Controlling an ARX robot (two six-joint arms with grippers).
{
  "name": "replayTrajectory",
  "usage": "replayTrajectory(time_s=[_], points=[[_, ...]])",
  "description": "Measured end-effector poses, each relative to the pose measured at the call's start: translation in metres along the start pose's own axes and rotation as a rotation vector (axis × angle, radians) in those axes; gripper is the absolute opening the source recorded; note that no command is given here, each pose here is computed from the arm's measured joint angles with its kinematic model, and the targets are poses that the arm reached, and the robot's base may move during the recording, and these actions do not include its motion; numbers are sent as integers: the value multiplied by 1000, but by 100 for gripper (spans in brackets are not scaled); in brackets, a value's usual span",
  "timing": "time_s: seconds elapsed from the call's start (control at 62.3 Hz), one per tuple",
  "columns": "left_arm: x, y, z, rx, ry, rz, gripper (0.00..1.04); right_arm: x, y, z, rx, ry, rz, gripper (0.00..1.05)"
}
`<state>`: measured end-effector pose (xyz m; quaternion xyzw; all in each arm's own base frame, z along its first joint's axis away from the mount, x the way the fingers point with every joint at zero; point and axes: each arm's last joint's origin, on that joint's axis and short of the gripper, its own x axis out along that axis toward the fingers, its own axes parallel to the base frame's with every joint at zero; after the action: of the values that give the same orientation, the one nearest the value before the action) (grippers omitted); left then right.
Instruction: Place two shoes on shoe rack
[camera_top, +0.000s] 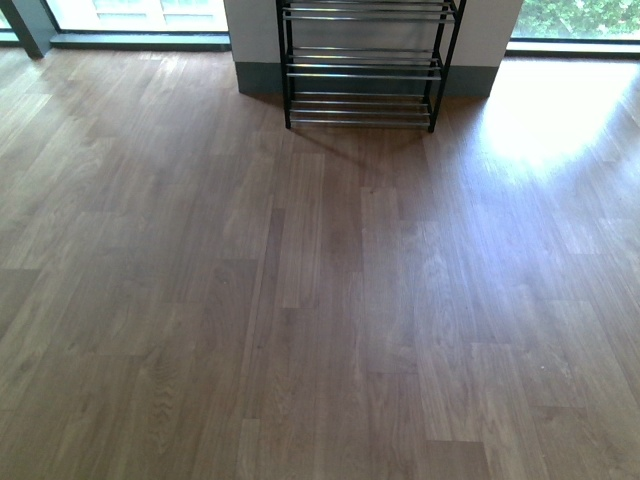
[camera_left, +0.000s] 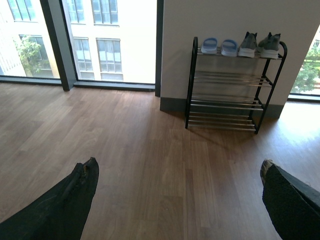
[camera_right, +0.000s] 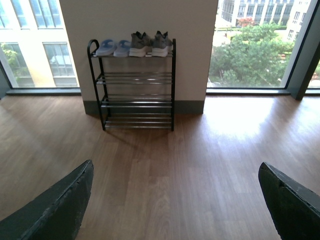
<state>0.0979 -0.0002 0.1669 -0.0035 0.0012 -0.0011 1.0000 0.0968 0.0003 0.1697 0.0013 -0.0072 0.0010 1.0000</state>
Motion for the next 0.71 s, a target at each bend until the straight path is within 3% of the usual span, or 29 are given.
replayTrajectory(time_s=[0.706], points=[[0, 0, 0, 0, 0, 0, 95, 0, 0, 0, 0, 0, 0, 96]])
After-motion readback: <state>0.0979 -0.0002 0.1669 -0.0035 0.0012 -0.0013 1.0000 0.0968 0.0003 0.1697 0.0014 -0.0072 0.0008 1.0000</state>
